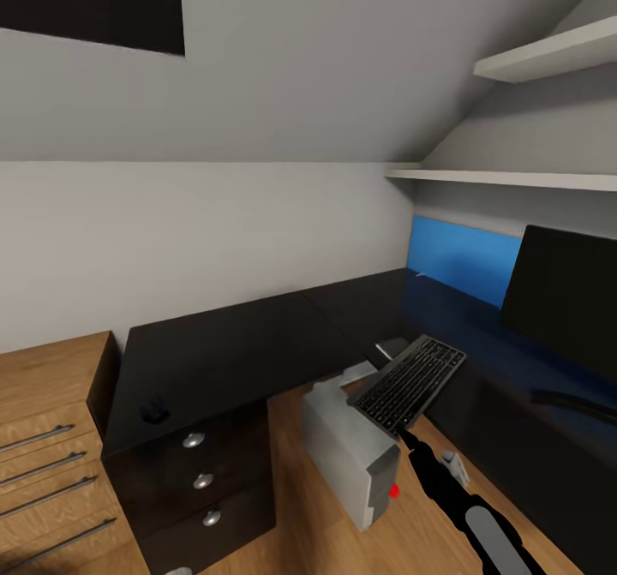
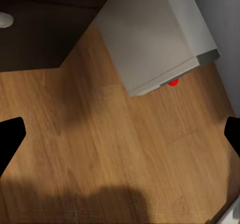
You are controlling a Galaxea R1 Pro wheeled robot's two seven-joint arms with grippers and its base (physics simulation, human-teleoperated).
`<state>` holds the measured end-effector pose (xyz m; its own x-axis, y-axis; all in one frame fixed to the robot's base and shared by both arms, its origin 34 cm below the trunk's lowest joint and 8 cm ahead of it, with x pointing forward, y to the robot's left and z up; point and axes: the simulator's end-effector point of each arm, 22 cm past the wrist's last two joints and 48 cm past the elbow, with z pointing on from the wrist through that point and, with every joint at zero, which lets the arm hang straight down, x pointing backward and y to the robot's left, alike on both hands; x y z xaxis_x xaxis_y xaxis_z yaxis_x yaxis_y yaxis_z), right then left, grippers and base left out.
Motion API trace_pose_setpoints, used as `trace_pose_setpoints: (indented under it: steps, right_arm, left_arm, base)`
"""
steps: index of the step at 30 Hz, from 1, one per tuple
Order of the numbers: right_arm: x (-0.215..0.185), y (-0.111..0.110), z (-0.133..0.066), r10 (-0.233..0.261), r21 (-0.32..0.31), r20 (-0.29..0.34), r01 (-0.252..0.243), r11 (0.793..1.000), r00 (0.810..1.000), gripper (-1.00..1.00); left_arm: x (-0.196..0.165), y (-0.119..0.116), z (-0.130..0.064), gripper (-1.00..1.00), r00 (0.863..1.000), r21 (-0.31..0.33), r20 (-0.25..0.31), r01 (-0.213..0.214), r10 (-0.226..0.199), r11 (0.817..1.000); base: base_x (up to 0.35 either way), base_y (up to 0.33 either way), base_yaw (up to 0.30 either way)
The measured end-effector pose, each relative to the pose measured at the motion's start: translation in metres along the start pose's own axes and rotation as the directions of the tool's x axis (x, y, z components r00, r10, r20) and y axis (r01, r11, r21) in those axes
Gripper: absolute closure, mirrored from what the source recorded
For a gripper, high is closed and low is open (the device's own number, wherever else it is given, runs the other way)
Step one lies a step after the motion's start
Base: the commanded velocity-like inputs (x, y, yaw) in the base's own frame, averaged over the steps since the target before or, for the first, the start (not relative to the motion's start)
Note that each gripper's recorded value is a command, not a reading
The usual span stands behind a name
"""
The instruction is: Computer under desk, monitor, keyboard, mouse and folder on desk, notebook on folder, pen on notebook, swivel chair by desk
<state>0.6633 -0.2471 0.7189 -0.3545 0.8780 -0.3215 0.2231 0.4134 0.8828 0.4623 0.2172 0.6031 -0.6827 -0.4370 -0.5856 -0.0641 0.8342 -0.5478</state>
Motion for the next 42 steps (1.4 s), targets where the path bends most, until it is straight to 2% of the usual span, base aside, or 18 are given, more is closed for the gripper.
trace_pose_setpoints:
  steps: [26, 27, 33, 42]
  right_arm:
    - [0.0, 0.0, 0.0, -0.002, 0.0, -0.001, 0.002, 1.0, 1.0, -1.0]
    - [0.0, 0.0, 0.0, -0.002, 0.001, -0.001, 0.002, 1.0, 1.0, 1.0]
    - [0.001, 0.0, 0.0, -0.006, -0.001, -0.001, 0.006, 1.0, 1.0, 1.0]
    - [0.001, 0.001, 0.0, -0.006, -0.002, -0.001, 0.006, 1.0, 1.0, 1.0]
  left_arm:
    - [0.003, -0.002, 0.002, -1.0, 1.0, 0.0, -0.004, 0.004, -0.004, 1.0]
    - [0.003, -0.001, 0.002, -1.0, 1.0, -0.003, -0.004, 0.004, -0.004, 1.0]
    - [0.015, 0.01, 0.011, -1.0, 1.0, -0.045, -0.008, 0.001, -0.002, 0.999]
    - [0.017, 0.012, 0.014, -1.0, 1.0, -0.052, -0.006, 0.001, -0.001, 0.999]
  base:
    - [0.08, 0.043, 0.0]
    - [0.002, 0.001, 0.0]
    - [0.0, 0.0, 0.0]
    - [0.0, 0.0, 0.0]
